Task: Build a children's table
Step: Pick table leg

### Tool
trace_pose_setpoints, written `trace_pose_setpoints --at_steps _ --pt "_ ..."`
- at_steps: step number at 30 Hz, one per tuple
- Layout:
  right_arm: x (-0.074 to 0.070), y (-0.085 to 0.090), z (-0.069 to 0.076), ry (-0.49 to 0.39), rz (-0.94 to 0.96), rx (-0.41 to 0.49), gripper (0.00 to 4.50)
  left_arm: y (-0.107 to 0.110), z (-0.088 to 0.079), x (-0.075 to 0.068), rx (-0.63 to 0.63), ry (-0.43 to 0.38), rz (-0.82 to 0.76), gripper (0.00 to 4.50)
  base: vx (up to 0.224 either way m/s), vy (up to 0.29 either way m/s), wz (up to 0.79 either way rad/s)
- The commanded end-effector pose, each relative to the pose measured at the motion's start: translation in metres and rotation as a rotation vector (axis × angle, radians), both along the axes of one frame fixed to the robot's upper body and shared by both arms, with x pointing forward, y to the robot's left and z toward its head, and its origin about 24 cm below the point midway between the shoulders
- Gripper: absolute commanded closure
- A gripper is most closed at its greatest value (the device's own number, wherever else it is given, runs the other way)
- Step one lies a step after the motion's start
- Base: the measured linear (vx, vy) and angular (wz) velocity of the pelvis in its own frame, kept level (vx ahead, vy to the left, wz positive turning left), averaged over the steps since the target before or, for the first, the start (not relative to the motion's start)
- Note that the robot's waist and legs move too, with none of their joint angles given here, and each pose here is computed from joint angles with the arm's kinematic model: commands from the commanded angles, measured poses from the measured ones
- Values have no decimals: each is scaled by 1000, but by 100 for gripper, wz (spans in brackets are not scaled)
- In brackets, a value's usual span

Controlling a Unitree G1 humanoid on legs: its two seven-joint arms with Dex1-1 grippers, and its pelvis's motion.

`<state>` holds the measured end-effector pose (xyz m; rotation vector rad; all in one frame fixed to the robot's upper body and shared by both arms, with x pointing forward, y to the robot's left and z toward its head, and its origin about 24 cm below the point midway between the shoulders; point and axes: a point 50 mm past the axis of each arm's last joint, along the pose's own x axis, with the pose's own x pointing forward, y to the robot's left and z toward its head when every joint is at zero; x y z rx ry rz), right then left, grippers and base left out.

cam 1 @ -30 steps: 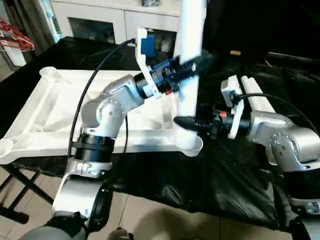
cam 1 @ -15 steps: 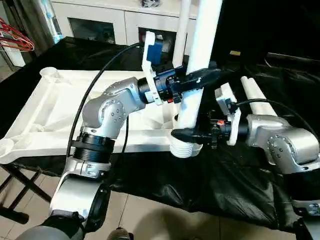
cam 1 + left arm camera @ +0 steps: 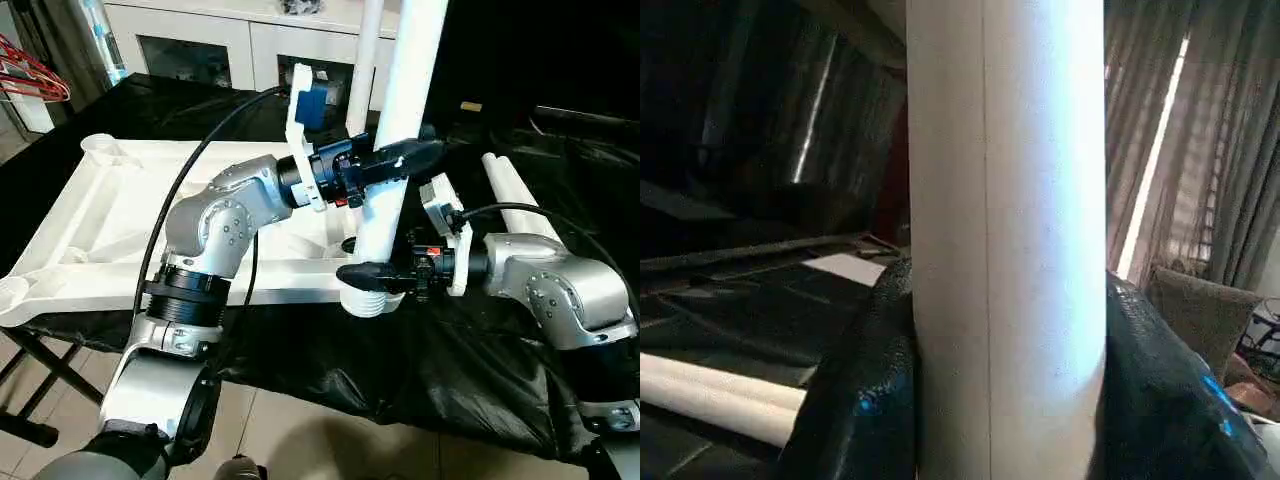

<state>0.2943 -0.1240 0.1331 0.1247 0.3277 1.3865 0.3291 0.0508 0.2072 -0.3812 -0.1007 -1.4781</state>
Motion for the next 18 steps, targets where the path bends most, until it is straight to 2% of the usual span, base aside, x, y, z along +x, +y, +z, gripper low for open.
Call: trace_pose_setpoints --at_steps 1,4,13,15,18 --pt "1 1 1 -19 -3 1 218 -2 1 -4 20 -17 -20 267 0 0 0" --pt "1 1 1 -18 -5 4 244 -2 0 -5 24 -15 -34 267 0 0 0" --pt "1 1 0 -15 -13 12 259 -2 0 -4 26 -6 -27 267 0 0 0" --pt "0 2 -1 -12 -15 18 259 -2 0 -1 25 5 19 211 0 0 0" --pt "0 2 -1 -10 -20 25 259 -1 4 2 -7 9 40 178 0 0 0"
